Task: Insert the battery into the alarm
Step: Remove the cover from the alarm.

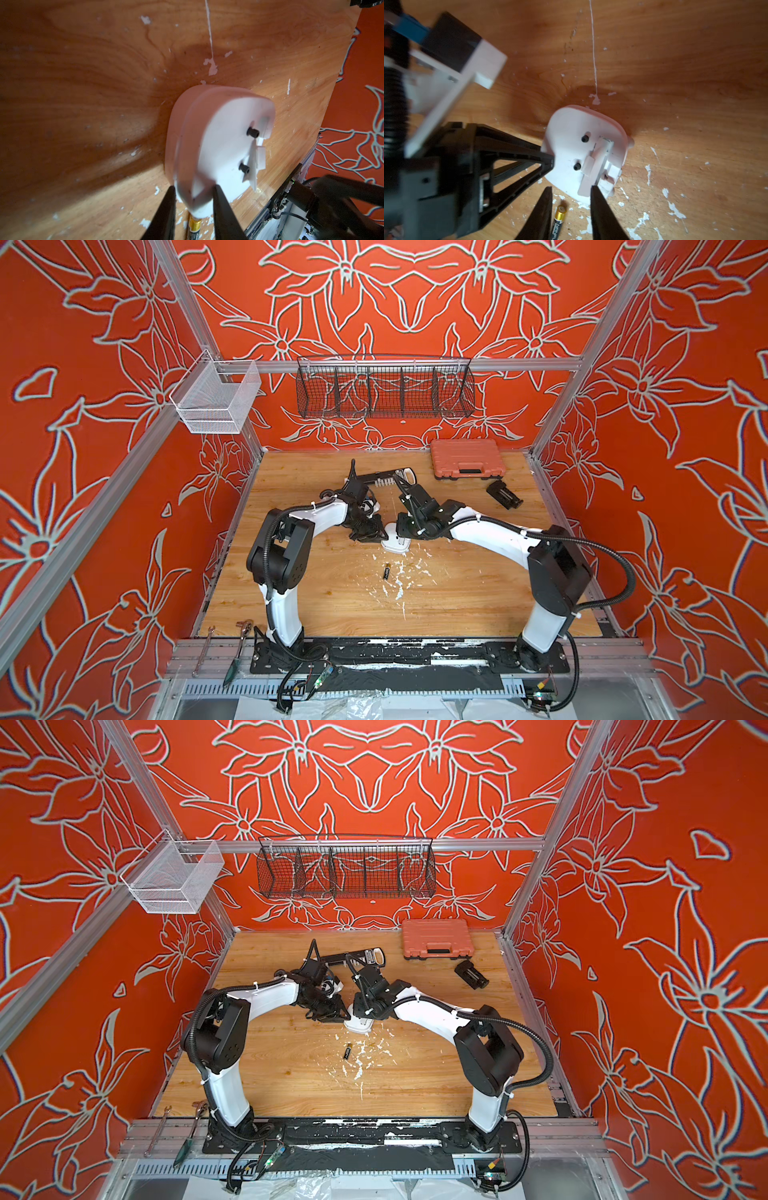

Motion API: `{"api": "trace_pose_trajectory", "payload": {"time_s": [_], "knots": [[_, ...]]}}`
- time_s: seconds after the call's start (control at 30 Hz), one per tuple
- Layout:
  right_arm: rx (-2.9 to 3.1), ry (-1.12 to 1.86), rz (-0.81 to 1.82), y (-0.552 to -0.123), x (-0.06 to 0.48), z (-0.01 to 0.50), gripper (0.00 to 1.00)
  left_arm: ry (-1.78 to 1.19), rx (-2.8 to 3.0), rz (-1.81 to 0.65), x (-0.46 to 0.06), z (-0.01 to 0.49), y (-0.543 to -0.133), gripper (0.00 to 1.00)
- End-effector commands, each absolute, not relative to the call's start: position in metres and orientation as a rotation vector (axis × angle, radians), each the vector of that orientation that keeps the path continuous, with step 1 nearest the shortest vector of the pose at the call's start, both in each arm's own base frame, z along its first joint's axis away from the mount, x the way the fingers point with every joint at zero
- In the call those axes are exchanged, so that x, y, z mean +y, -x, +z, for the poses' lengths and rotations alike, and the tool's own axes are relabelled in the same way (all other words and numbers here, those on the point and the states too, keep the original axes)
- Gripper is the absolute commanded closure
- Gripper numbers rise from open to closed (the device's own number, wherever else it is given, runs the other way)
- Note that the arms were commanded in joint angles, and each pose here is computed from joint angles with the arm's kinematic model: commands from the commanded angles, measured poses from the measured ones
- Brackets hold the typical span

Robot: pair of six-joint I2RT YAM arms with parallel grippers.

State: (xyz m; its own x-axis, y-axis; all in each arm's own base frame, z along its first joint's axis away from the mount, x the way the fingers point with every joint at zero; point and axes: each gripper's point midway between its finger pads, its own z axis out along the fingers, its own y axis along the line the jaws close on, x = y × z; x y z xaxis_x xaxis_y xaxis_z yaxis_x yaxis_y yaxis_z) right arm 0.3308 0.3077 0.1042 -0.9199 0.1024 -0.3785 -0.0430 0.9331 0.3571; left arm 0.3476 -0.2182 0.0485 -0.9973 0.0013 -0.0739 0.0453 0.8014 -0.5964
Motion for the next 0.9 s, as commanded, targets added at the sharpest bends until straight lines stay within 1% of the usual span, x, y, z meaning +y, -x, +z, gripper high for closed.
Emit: {"api": "trace_pose_trajectory", "payload": {"time_s": [0.0,0.07,0.23,0.47,0.87], "knots": [[2.727,0.008,0.406,-0.327,0.303,0.099,0.69,-0.01,3.067,-0.805,-0.204,0.008,-0.32,0.72],[2.728,0.031,0.394,-0.325,0.303,0.097,0.7,-0.009,3.068,-0.805,-0.204,0.007,-0.32,0.72],[2.736,0.086,0.386,-0.321,0.311,0.093,0.67,-0.001,3.072,-0.817,-0.205,0.005,-0.319,0.72],[2.758,0.122,0.304,-0.321,0.311,0.083,0.66,-0.004,3.072,-0.811,-0.204,0.006,-0.319,0.72],[2.755,0.131,0.223,-0.325,0.308,0.075,0.68,0.002,3.077,-0.81,-0.203,0.004,-0.317,0.72]]}}
